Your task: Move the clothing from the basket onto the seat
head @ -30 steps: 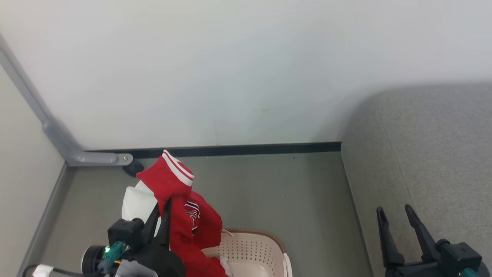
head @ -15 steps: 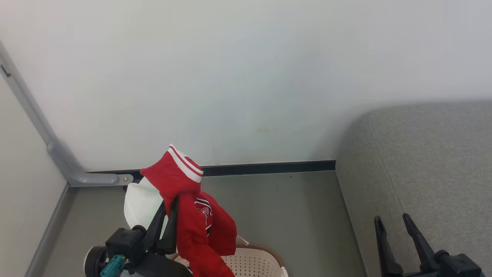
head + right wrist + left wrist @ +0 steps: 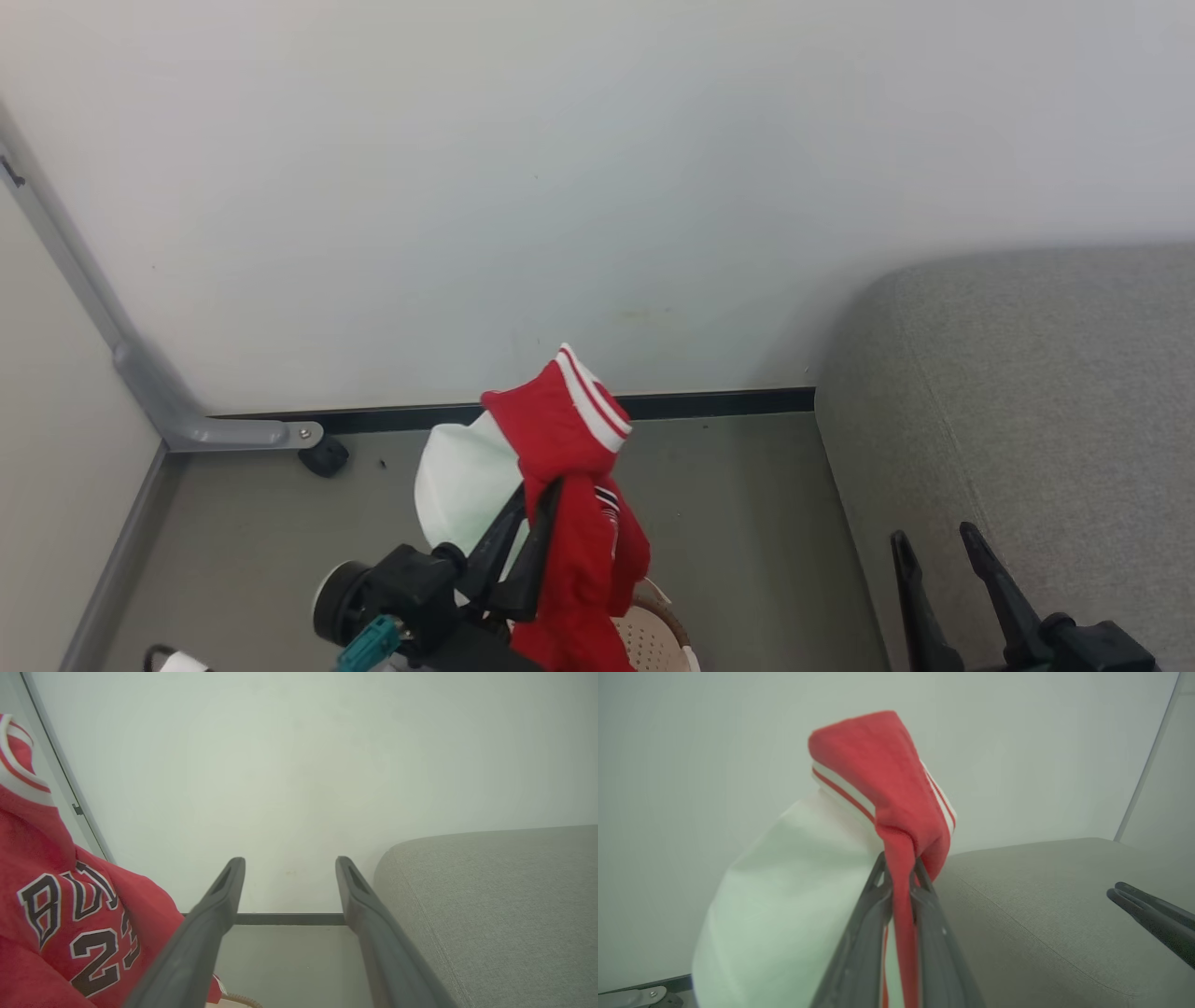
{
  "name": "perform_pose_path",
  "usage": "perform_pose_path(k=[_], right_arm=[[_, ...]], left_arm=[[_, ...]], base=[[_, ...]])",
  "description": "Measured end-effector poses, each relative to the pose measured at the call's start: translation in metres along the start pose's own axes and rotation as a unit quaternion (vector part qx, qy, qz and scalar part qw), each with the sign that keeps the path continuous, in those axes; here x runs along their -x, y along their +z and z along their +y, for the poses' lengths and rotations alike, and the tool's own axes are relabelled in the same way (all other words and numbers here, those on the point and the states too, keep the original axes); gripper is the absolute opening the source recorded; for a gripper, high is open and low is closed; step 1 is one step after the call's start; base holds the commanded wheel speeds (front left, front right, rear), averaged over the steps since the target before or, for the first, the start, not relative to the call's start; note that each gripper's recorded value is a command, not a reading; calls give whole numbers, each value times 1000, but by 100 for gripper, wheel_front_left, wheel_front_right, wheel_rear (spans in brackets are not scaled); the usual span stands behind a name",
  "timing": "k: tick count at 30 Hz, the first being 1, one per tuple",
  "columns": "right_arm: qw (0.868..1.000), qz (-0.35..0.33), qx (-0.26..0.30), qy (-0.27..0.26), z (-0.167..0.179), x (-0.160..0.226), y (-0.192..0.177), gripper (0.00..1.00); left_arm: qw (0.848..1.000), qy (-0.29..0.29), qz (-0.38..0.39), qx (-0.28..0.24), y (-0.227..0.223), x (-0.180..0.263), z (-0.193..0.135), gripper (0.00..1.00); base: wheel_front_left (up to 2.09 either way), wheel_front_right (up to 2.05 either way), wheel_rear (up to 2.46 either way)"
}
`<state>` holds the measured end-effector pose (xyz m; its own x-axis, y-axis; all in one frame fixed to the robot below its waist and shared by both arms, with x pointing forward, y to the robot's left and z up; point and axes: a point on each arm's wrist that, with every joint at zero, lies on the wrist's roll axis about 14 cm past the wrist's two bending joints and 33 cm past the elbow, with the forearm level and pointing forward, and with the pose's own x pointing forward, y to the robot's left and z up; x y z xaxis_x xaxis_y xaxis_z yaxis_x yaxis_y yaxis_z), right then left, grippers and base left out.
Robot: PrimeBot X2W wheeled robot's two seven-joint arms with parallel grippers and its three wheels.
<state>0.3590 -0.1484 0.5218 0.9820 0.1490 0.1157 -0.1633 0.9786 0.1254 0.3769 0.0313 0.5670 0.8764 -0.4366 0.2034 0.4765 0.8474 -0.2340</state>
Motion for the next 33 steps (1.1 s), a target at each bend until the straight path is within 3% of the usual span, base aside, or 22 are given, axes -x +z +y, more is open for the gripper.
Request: perform_pose_path(k=[6, 12, 20, 33], right_arm=[[1000, 4, -1, 12, 9, 0, -2, 100], [999, 3, -11, 35, 26, 1, 0, 100], [998, 14, -26, 64, 48, 7, -5, 100], [985, 48, -53, 160, 115, 13, -19, 100]], left_arm=[[998, -58, 9, 12, -2, -10, -38, 0], [996, -84, 33, 13, -13, -10, -52, 0], [994, -97, 44, 13, -17, -12, -60, 0], [993, -108, 47, 4, -14, -17, -66, 0]], base=[[0, 0, 0], [0, 0, 0], [0, 0, 0], [0, 0, 0]])
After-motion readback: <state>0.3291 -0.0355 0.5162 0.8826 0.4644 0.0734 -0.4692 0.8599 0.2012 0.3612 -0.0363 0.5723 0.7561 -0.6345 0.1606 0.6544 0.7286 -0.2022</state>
